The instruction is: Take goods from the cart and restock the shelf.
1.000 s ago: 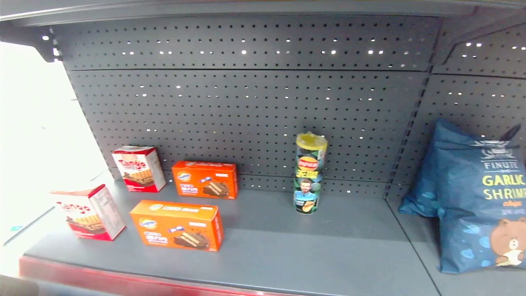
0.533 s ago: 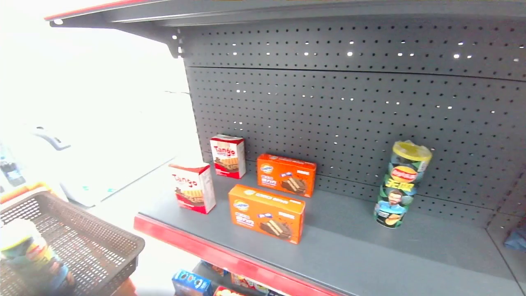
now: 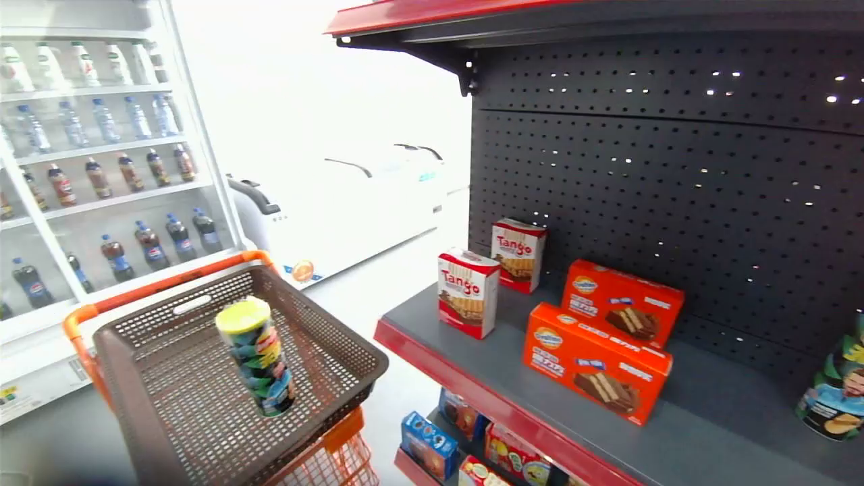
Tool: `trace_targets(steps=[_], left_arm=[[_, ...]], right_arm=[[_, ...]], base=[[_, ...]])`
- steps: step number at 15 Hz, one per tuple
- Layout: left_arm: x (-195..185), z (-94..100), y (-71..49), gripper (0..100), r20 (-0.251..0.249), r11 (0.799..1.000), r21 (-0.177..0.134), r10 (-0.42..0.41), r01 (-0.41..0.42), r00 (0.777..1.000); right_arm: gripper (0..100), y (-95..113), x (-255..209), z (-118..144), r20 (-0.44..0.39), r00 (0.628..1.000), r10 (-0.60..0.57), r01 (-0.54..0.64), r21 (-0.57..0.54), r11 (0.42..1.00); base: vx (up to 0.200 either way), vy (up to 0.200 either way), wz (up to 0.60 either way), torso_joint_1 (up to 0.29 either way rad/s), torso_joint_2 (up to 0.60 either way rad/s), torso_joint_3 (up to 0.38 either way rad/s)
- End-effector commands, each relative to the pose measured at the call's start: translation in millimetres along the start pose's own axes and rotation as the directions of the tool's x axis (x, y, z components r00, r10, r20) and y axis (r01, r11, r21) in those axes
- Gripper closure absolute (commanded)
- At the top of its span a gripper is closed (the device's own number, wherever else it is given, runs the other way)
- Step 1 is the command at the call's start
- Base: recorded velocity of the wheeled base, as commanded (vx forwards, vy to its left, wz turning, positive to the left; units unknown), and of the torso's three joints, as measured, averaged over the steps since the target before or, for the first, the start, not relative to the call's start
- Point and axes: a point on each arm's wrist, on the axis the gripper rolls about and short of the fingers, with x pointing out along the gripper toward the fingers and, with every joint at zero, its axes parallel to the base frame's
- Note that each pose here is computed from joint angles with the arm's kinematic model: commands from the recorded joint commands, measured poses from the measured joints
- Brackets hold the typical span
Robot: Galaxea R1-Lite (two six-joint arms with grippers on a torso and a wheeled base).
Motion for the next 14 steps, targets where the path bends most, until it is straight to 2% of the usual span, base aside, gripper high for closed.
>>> trace_targets(steps=[1,3,6,7,8,9,10,11,12,13,14], left_arm=[[0,0.0,-0.1,0,0.000,1.000,0.004,-0.001,0.001,1.000],[0,0.0,-0.1,0,0.000,1.000,0.005,-0.004,0.004,1.000],[0,0.4,-1.0,0,0.000,0.998,0.031,-0.048,0.048,0.999],[-2,32.7,-2.8,0,0.031,0.989,0.116,-0.091,0.087,0.995],[11,65.9,-4.9,0,-0.055,0.985,0.142,-0.092,0.099,0.994],[22,93.0,-6.4,0,-0.084,0.985,0.142,-0.087,0.098,0.993],[34,111.4,-7.6,0,-0.114,0.986,0.136,-0.081,0.096,0.990],[63,129.2,-9.5,0,-0.196,0.986,0.131,-0.073,0.100,0.978],[85,140.0,-10.9,0,-0.232,0.985,0.144,-0.059,0.094,0.971],[122,149.0,-12.5,0,-0.290,0.986,0.149,-0.025,0.071,0.957],[146,146.2,-11.2,0,-0.329,0.988,0.139,-0.021,0.071,0.944]], right_arm=[[0,0,0,0,-0.001,1.000,0.001,-0.001,0.000,1.000],[0,0,0,0,-0.001,1.000,-0.002,0.002,0.009,1.000],[0,0,0,0,-0.001,1.000,-0.002,0.002,0.009,1.000],[0,0,0,0,-0.001,1.000,-0.001,0.001,0.009,1.000],[0,0,0,0,-0.003,1.000,-0.002,0.002,0.009,1.000],[0,0,0,0,-0.001,1.000,-0.002,0.002,0.009,1.000],[0,0,0,0,-0.001,1.000,-0.002,0.002,0.009,1.000],[0,0,0,0,-0.001,1.000,-0.001,0.001,0.009,1.000],[0,0,0,0,-0.001,1.000,-0.002,0.002,0.009,1.000],[0,0,0,0,-0.001,1.000,-0.002,0.002,0.009,1.000],[0,0,0,0,-0.001,1.000,-0.001,0.001,0.009,1.000]], base=[[0.000,0.000,0.60,-0.002,0.00,0.002],[0.000,0.000,0.30,-0.001,0.01,-0.001],[0.000,0.000,0.00,0.000,0.00,0.000],[0.000,0.000,0.00,0.000,0.00,0.000],[0.000,0.000,0.00,0.000,0.00,0.000],[0.000,0.000,0.00,0.000,0.00,0.000],[0.000,0.000,0.00,0.000,0.00,0.000],[0.000,0.000,0.00,0.000,0.00,0.000],[0.000,0.000,0.00,0.000,0.00,0.000],[0.000,0.000,0.00,0.000,0.00,0.000],[0.000,0.000,0.00,0.000,0.00,0.000]])
